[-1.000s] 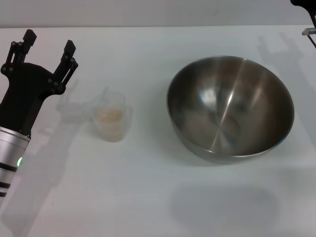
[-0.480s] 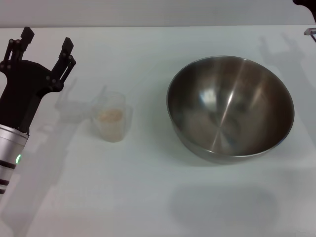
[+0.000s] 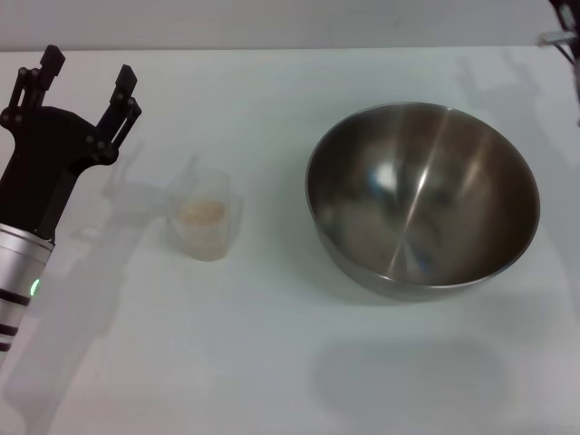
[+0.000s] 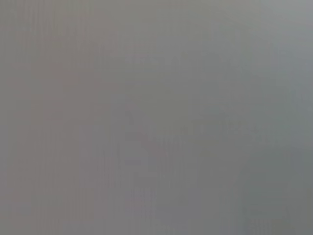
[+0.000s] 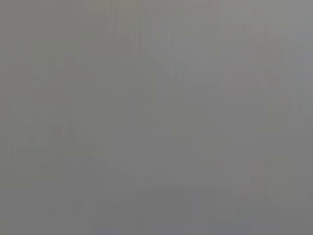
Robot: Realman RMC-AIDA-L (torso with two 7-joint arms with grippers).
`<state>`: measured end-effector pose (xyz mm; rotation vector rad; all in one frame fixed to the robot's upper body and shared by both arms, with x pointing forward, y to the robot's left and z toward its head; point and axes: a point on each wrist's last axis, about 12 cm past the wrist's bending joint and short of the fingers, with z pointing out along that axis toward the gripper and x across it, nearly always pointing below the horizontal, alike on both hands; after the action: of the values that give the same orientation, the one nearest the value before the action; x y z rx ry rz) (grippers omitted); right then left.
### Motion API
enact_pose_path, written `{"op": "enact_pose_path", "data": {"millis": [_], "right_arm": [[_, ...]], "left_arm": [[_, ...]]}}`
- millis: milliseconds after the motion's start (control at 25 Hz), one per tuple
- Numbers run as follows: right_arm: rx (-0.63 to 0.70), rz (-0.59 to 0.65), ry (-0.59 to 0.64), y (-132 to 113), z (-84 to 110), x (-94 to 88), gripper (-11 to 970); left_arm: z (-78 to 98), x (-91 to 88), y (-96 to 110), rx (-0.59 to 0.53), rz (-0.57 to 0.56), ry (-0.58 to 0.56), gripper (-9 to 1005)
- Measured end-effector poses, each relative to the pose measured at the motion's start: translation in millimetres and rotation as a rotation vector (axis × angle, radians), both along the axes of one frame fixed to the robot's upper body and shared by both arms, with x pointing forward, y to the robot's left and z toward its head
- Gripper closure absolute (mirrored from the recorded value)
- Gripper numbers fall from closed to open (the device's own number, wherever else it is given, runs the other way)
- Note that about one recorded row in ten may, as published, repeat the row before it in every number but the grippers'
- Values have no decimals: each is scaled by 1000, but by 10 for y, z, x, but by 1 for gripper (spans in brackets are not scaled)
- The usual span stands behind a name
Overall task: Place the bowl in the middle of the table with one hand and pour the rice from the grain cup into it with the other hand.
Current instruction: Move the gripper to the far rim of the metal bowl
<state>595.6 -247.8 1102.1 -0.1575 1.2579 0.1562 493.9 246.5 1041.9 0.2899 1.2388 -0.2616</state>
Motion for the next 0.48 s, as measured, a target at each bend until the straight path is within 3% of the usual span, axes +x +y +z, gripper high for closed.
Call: {"op": "enact_pose_path", "data": {"millis": [240, 480], "right_arm": [[10, 72, 184, 341, 284, 133, 306], [-66, 124, 429, 596, 778, 63, 307]], "left_arm": [[13, 20, -6, 1, -4, -5, 183], [17, 29, -7, 4, -5, -6, 182]]}}
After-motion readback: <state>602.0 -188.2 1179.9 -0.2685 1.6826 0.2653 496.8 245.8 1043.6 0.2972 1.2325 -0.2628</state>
